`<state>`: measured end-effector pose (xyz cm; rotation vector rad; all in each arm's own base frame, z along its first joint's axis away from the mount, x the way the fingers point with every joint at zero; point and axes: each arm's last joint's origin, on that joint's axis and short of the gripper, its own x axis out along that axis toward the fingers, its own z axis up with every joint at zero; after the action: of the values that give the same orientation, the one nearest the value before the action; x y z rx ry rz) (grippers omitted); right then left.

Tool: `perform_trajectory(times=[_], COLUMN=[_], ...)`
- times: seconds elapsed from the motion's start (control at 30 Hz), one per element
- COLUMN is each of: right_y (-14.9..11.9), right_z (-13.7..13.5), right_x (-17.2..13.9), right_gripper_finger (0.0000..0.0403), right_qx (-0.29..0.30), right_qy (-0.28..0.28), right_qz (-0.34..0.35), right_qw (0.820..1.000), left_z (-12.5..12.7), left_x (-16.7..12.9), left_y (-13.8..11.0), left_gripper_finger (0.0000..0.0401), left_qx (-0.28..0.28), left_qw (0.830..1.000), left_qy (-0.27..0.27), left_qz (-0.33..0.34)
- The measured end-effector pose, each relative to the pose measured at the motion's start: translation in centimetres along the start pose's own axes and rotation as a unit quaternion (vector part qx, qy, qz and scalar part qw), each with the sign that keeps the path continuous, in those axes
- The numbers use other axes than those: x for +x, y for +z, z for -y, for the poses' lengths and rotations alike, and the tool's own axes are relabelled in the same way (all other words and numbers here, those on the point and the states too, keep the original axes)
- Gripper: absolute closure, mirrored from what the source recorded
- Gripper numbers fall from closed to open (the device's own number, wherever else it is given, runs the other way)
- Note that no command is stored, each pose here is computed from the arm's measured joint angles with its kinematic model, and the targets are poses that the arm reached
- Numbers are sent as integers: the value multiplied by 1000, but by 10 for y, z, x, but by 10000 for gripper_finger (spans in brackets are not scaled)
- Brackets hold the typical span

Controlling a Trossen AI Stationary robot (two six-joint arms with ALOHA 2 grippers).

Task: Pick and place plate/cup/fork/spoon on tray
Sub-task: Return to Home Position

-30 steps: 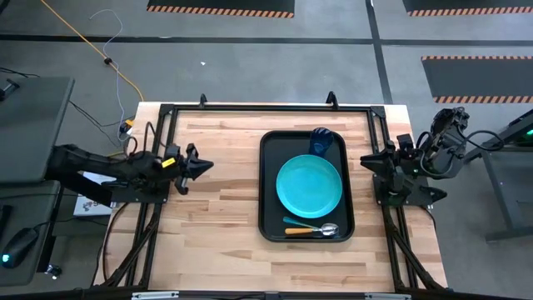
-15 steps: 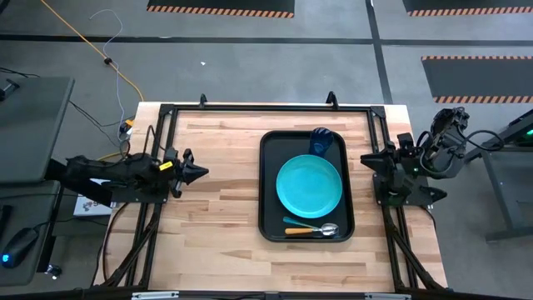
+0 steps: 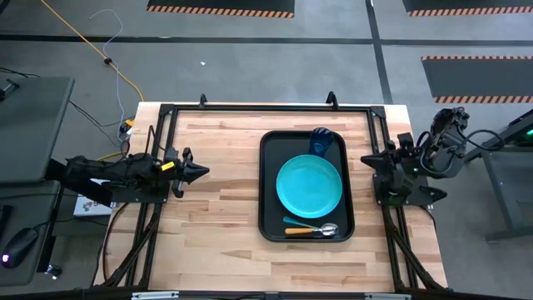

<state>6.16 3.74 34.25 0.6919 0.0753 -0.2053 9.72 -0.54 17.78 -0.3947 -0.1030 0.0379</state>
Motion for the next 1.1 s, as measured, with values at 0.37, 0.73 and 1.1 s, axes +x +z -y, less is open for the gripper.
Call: perform_trajectory(times=[0.37, 0.73, 1.1], right_y=[5, 7, -29], right_z=[8, 15, 24], right_x=[-8, -12, 0], right_gripper_finger=[402, 403, 403], right_qx=[-84, -155, -134], right_qy=[57, 87, 156], right_qz=[-44, -33, 4], right_qw=[994, 984, 979], left_z=[0, 0, 0], left_x=[0, 0, 0], left_y=[0, 0, 0], left_gripper_finger=[401, 401, 401], left_qx=[1, 1, 1], left_qw=[1000, 1000, 1000], left_qy=[1, 1, 1], left_qz=[-2, -2, -2])
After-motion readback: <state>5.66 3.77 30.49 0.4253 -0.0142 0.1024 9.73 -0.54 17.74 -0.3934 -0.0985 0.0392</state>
